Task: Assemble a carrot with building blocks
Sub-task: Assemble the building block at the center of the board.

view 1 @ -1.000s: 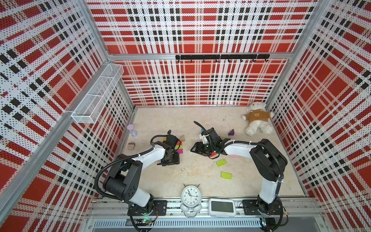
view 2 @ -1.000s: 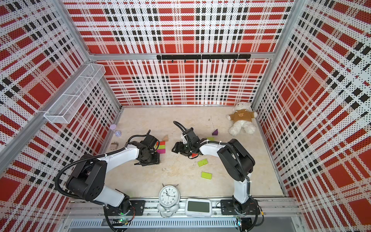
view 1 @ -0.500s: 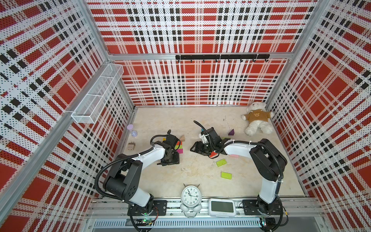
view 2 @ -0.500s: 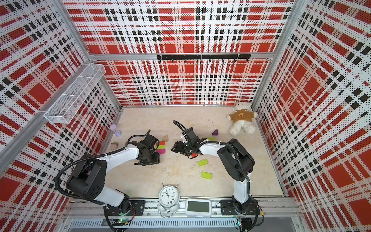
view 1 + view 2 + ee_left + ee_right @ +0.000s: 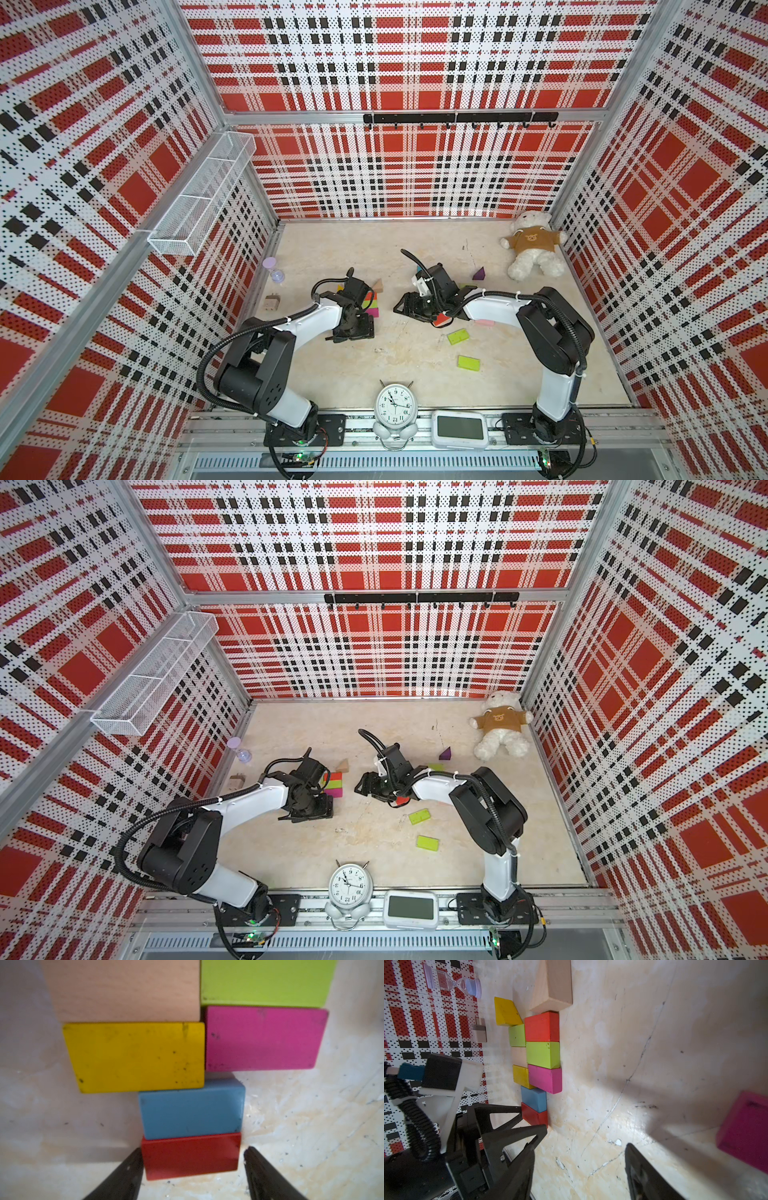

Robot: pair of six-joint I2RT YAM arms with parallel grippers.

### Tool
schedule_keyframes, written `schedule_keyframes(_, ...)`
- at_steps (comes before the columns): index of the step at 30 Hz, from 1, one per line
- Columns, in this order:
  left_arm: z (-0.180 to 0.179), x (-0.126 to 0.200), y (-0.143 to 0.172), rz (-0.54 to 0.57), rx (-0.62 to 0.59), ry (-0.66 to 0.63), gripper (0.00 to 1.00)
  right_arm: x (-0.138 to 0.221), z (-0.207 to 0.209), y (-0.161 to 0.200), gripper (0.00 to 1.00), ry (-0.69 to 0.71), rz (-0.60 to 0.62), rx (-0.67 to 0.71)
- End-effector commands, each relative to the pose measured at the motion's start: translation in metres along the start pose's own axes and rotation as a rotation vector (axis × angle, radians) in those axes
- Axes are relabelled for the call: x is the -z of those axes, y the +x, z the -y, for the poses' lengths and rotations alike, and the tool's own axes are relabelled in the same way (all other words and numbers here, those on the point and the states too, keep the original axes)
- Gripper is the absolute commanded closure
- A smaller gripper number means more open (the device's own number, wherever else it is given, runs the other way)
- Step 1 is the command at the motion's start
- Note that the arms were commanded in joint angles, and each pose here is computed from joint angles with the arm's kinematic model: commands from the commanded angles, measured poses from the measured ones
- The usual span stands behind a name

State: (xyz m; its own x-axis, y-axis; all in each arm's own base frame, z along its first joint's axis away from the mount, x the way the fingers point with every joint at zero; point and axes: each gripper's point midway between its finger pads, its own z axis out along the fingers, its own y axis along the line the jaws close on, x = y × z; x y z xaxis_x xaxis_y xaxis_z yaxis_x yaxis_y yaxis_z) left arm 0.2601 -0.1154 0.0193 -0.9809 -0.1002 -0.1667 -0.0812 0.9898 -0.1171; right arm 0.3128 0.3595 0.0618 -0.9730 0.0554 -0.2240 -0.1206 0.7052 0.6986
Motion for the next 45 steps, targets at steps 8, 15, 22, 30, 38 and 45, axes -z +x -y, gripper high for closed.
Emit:
schedule_keyframes(8,0.001,0.028,-0.006,0.063,0.054,0.037,0.07,0.013,-0.023,-0.015,0.3,-0.051,0.049,0.028)
schedule_keyframes(15,-0.007,0.09,-0.019,0.199,0.088,0.033,0.03,0.061,-0.043,-0.028,0.29,-0.009,0.125,0.131)
schedule_keyframes(22,-0.039,0.178,-0.068,0.593,0.216,0.054,0.0,0.149,-0.014,-0.076,0.2,0.27,0.376,0.332)
schedule_keyframes(30,-0.075,0.219,-0.113,0.983,0.269,-0.008,0.01,0.27,0.083,-0.129,0.0,0.702,0.759,0.305)
schedule_keyframes(38,-0.075,0.198,-0.138,0.964,0.188,-0.084,0.01,0.312,0.136,-0.122,0.0,0.746,0.906,0.164)
schedule_keyframes(45,-0.012,0.172,-0.162,0.855,0.066,0.059,0.0,0.287,0.141,-0.122,0.0,0.708,0.799,0.177)
